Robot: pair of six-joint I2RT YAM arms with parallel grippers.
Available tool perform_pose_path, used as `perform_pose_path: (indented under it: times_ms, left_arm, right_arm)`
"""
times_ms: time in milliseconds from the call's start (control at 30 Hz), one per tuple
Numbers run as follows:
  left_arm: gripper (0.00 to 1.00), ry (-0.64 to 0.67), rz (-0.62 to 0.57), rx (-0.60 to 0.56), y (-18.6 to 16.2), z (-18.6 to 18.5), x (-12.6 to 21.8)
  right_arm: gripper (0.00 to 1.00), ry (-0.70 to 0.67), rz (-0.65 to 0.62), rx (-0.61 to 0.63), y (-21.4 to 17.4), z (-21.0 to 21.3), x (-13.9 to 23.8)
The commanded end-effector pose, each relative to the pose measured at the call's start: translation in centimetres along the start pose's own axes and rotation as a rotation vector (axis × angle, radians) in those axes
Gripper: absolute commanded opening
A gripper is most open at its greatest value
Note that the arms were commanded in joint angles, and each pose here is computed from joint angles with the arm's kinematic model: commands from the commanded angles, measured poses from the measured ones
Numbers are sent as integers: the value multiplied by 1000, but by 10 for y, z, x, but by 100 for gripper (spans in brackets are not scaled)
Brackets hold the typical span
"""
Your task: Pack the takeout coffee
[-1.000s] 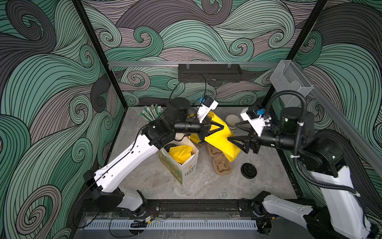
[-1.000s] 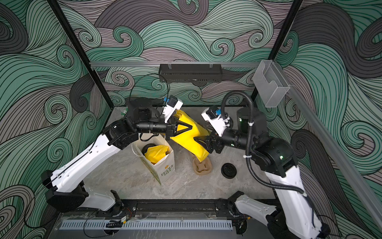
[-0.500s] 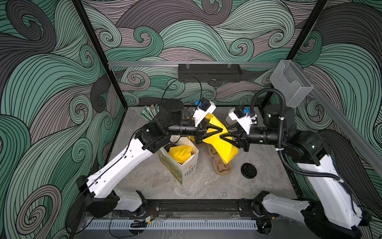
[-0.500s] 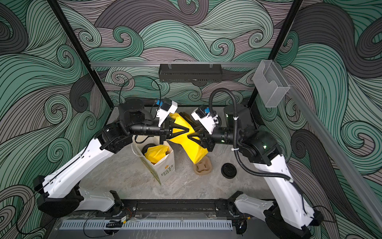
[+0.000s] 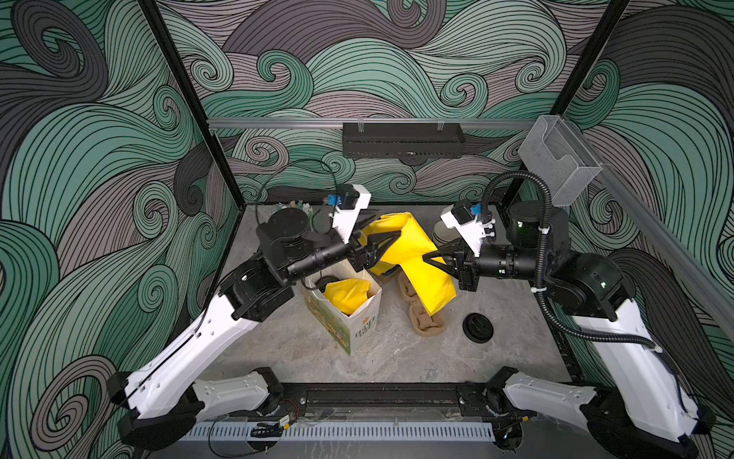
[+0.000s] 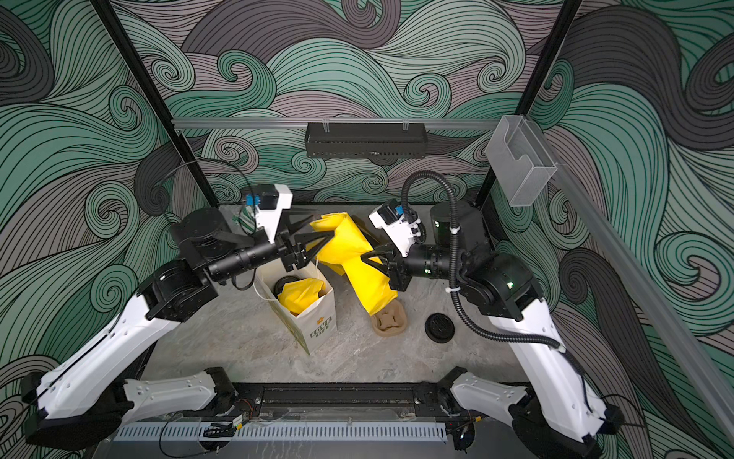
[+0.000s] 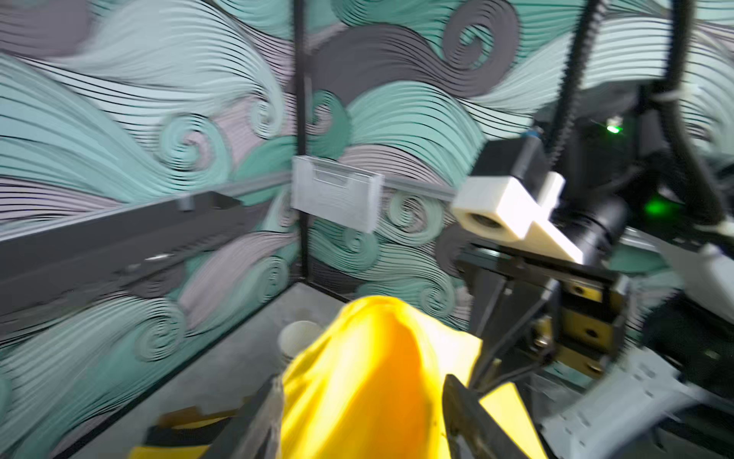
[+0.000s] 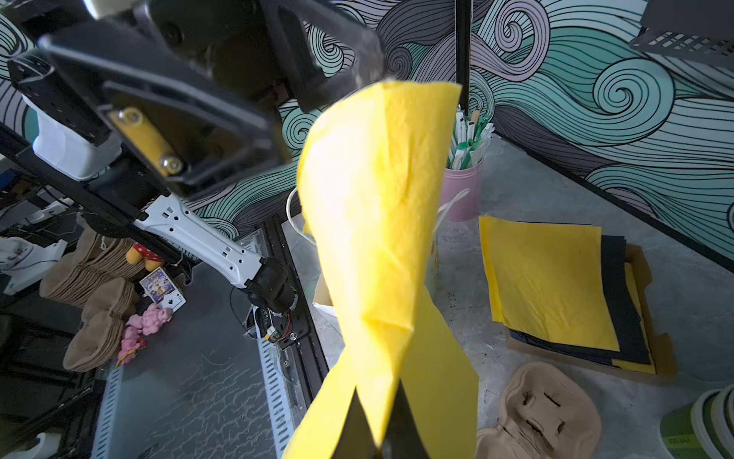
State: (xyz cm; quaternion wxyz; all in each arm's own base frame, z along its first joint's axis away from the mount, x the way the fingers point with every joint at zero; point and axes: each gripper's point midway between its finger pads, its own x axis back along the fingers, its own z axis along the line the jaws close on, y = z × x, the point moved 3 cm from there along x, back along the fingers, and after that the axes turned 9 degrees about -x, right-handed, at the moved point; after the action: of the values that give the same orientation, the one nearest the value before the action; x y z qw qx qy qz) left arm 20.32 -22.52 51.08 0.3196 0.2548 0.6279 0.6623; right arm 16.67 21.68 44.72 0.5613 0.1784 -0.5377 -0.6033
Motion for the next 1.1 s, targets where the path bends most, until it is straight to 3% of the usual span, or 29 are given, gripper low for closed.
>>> perform_pose_path:
  times_ms: [0,67,167,333,533,667,1067]
  left_arm:
    - [66,511,-33,101,17,71,63]
    - [67,635,38,171,1,84,96]
    - [67,705,121,267,-25,88,135]
    - [70,634,210,452,-58,72,169]
    - [75,485,249,602,-86,48,166]
    - [75,478,261,641,-100,44,152]
    - [75,526,290,647,-120,47,128]
  right_arm:
    - [0,96,-54,-9,23,20,-11]
    - [0,158,-60,-8,33,35,-25]
    - [0,194,-67,-36,43,44,-54]
    - [0,48,-144,-80,54,37,-110]
    - [0,-189,-135,-77,35,19,-163]
    - [0,-311,-57,-105,12,-2,-183]
    - [0,-412,237,-134,-52,-17,-210]
